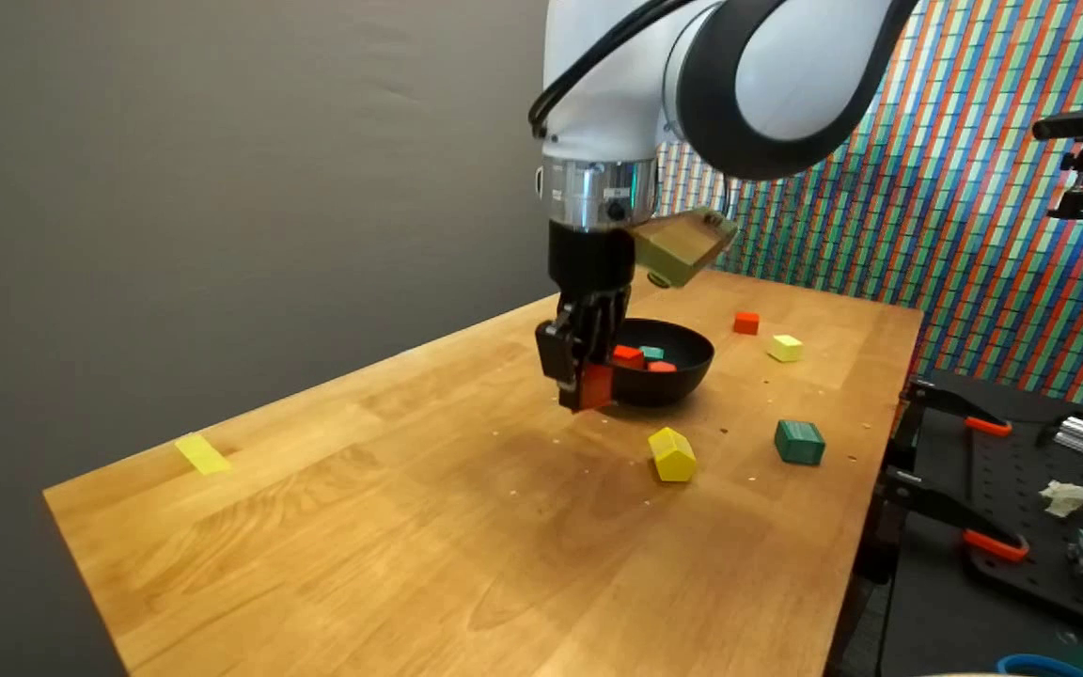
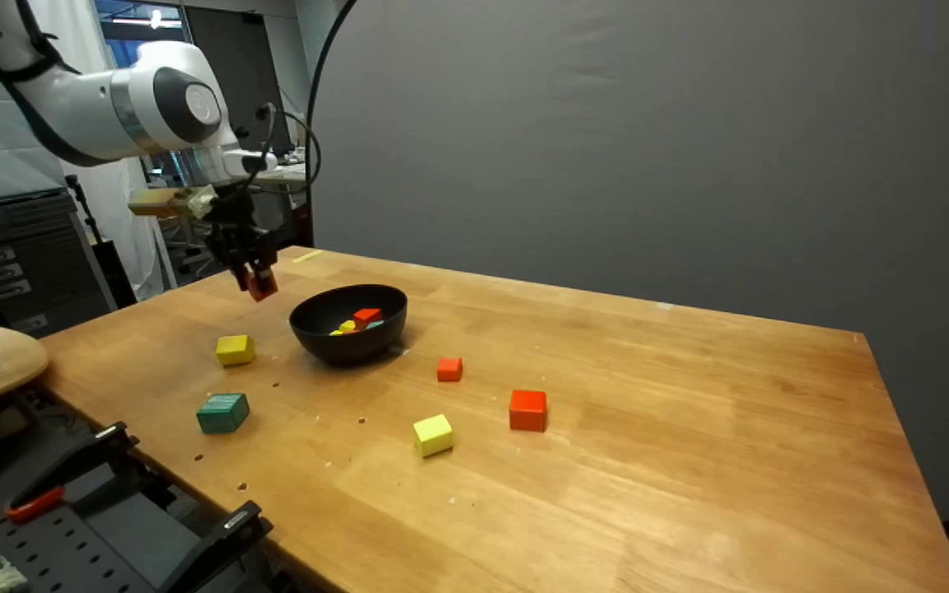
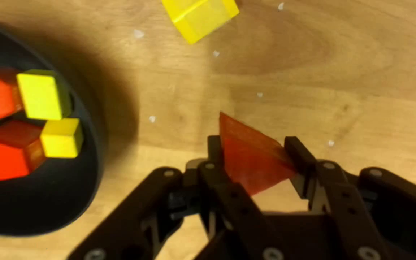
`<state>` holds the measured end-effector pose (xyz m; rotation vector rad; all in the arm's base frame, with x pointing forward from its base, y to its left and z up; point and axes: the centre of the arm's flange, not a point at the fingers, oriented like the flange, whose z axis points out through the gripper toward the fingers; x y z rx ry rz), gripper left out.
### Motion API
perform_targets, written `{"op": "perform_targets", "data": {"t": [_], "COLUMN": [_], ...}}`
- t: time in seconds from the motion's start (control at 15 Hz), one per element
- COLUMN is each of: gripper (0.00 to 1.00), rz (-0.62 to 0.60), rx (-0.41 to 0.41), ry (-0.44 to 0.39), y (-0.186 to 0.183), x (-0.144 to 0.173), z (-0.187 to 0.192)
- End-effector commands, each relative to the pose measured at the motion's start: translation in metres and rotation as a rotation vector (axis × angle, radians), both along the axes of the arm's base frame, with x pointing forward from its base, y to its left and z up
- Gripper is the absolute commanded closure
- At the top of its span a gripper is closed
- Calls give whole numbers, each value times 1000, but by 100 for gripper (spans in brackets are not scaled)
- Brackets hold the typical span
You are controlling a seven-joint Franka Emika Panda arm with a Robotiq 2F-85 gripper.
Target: Pick up all the blocks from the table and put them in the black bowl.
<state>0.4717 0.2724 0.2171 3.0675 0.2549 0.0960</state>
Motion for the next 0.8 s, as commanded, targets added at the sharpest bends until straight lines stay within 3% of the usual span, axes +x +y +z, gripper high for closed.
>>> {"op": "perform_targets", "data": {"t": [0.0,0.13,0.33,0.73], "gripper": [79,79,79,79], "rz": [-137,-239,-327,-395], "rx": [-36,-45,-42,-18], "ry": [-141,-190,-194,-132], "y": [-53,-94,-135,-161], "x": [-18,-16,-5,20], "z": [77,92,81,26]}}
